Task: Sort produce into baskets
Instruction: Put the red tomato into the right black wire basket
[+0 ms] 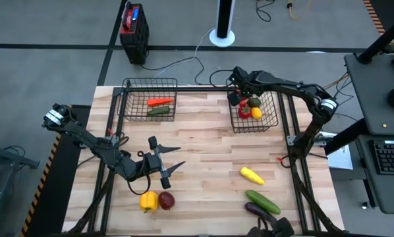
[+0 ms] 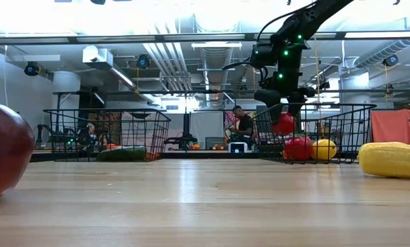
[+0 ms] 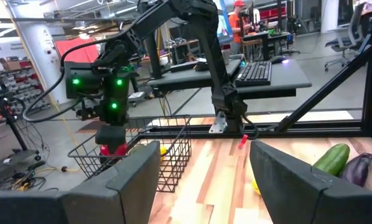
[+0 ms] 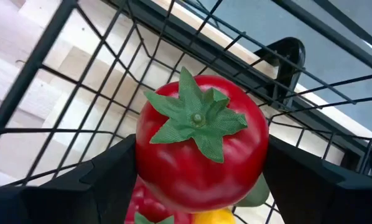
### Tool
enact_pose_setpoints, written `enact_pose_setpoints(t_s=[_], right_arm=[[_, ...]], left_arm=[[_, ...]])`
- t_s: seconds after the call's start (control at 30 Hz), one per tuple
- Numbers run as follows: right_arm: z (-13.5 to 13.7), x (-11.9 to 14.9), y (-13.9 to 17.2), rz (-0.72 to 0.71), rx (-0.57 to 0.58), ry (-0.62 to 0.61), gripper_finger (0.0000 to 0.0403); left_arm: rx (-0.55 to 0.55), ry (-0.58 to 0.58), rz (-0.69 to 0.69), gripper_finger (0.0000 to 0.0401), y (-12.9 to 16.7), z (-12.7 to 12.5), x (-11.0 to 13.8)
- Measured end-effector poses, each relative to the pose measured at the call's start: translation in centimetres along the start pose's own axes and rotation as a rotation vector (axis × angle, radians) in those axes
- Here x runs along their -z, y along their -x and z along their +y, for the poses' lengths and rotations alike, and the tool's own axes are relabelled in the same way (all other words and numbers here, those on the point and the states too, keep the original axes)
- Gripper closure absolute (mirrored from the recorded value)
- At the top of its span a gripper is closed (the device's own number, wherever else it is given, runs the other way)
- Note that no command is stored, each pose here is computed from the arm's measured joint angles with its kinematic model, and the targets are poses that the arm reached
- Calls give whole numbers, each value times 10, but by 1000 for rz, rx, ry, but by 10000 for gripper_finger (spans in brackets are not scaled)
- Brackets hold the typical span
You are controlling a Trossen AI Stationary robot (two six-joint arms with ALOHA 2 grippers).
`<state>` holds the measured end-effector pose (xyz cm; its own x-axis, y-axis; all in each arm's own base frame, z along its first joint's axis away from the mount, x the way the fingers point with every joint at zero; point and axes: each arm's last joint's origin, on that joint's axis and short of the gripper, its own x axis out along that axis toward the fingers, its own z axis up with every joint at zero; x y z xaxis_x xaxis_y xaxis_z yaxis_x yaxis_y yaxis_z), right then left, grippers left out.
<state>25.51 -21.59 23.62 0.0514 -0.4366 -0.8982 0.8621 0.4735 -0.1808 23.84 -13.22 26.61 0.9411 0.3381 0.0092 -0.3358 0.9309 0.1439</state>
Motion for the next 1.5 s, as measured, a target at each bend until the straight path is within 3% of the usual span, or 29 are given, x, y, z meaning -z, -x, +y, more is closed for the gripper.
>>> enact_pose_setpoints(t_s=[0.33,0.87,1.5], right_arm=[[-1,4,-3,-34,-7,30,106],[-2,29,-34,-195,-45,3,106],[-3,31,-36,-182,-39,7,68]], left_arm=[[0,-2,2,170,0,0,0],[2,2,11,170,0,0,2],[2,2,11,170,0,0,2]])
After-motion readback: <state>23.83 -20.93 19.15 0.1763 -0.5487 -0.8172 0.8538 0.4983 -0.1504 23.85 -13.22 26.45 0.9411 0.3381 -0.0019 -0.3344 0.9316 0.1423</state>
